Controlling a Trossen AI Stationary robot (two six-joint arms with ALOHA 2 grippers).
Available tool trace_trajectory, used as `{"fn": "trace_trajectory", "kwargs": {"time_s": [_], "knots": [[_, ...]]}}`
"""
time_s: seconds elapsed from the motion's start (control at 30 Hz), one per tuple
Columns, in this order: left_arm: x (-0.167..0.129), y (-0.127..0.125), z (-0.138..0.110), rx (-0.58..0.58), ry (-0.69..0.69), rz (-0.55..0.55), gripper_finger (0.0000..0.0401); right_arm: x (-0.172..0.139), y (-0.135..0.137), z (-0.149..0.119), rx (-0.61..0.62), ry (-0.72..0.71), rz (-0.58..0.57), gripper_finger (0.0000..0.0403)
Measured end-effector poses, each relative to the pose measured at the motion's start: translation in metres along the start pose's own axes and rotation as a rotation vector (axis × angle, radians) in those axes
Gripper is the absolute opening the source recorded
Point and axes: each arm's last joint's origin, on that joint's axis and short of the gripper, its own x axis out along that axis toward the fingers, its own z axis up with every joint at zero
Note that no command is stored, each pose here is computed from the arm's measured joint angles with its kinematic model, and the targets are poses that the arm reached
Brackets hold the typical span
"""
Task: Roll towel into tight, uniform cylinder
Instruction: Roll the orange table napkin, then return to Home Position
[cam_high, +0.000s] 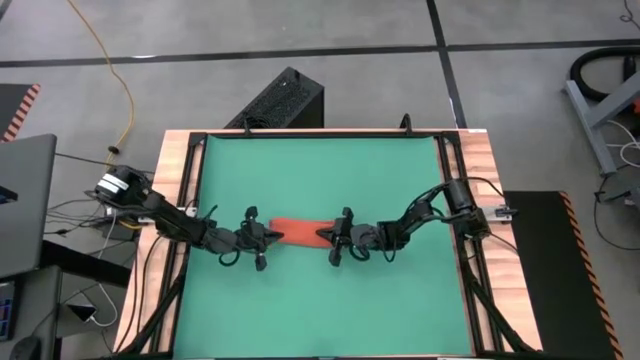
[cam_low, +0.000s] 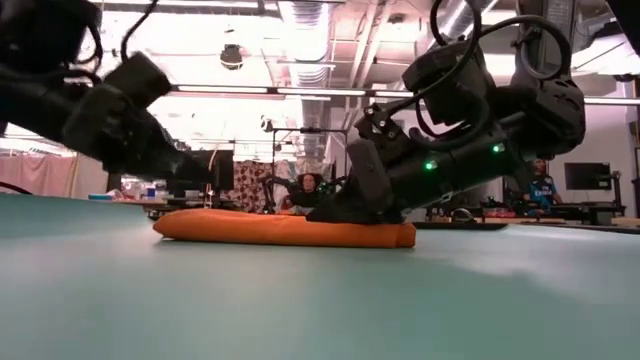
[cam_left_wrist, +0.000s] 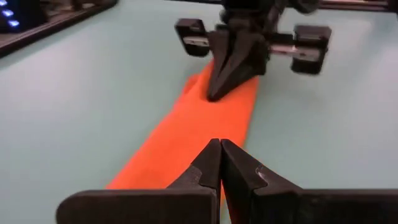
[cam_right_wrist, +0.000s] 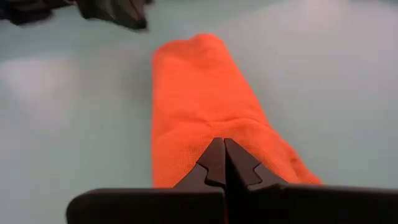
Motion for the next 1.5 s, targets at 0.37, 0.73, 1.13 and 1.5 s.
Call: {"fn": "trace_trajectory", "kwargs": {"time_s": [0.37, 0.73, 1.13, 1.5], "knots": [[0.011, 0.019, -0.019, -0.063, 0.039, -0.052, 0.0000, -0.001, 0.002, 0.004, 0.022, -0.026, 0.035, 0.0011], [-0.013, 0.012, 0.039, -0.075, -0.278, -0.325, 0.0000, -0.035, 0.017, 0.085, -0.069, -0.212, 0.258, 0.0011], [-0.071, 0.049, 0.090, 0.010, -0.221, -0.203, 0.0000, -0.163, -0.003, 0.184, -0.342, -0.241, 0.249, 0.0011], [-0.102, 0.075, 0.060, -0.055, -0.311, -0.037, 0.0000, -0.227, -0.042, 0.121, -0.202, -0.390, 0.210, 0.0011]]}}
